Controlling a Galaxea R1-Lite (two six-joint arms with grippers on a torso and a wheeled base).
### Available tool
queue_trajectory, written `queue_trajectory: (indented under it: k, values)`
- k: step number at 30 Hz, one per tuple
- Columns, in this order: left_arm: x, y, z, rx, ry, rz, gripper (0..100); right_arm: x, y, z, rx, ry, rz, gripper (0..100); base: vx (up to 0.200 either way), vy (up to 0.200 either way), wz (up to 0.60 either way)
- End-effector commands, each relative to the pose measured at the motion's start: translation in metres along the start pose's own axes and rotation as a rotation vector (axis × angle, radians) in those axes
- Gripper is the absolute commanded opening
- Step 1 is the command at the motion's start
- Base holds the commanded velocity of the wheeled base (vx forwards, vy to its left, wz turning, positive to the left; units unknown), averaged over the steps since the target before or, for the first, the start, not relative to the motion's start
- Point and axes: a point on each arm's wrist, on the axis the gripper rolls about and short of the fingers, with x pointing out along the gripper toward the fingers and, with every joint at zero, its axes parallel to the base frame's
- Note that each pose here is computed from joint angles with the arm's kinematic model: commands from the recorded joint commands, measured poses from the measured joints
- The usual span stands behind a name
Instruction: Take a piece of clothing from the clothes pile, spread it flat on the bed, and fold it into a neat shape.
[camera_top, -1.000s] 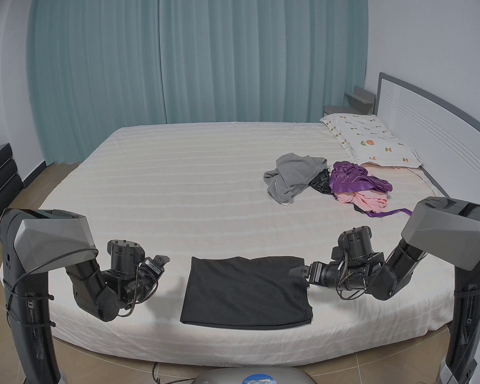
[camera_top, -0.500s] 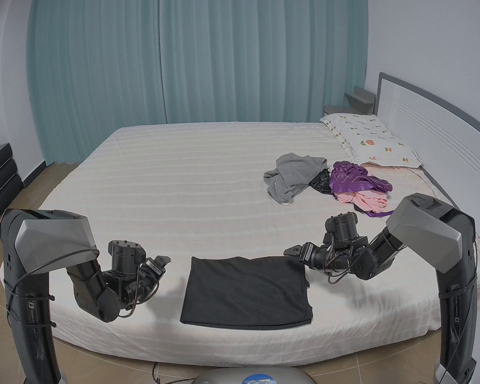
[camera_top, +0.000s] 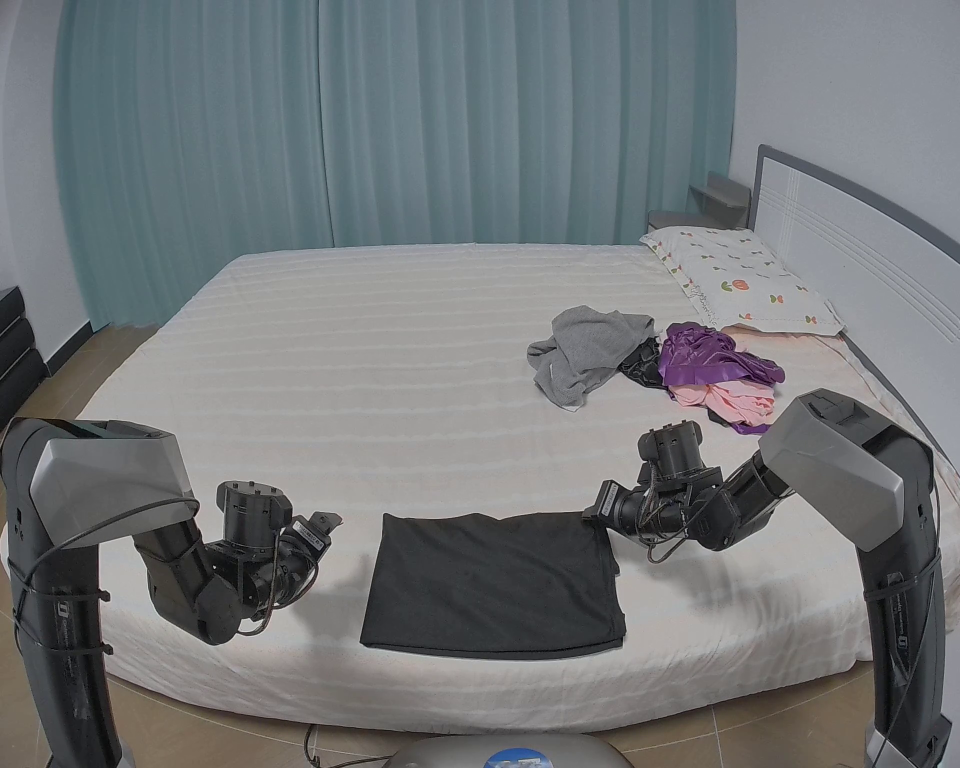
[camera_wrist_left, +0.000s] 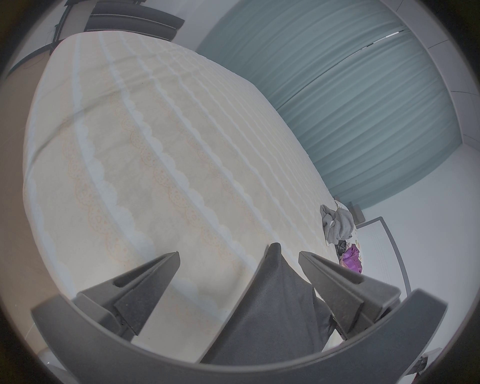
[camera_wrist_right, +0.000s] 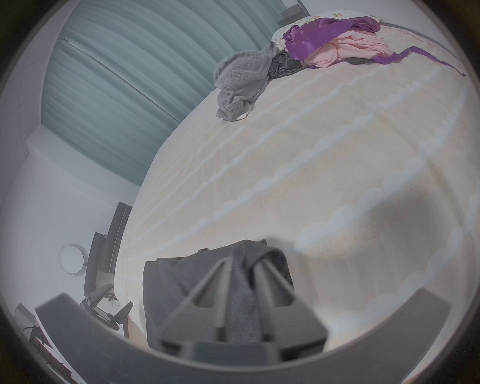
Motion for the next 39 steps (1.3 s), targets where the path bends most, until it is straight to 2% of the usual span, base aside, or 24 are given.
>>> queue_trajectory:
  k: [1, 7, 28, 39]
  values:
    - [0.000, 0.001, 0.000, 0.000, 0.001, 0.003, 100, 0.002, 0.000, 0.000, 0.001, -0.002, -0.001, 0, 0.000, 0.000, 0.00]
    - [0.000, 0.000, 0.000, -0.001, 0.001, 0.001, 100, -0.001, -0.001, 0.004, 0.028, -0.018, -0.006, 0, 0.000, 0.000, 0.00]
    - [0.001, 0.001, -0.001, 0.001, 0.002, 0.004, 100, -0.001, -0.009, 0.015, 0.042, -0.080, -0.042, 0, 0.000, 0.000, 0.00]
    - [0.001, 0.001, 0.000, 0.003, 0.001, 0.003, 100, 0.003, -0.016, 0.014, 0.047, -0.074, -0.069, 0, 0.000, 0.000, 0.00]
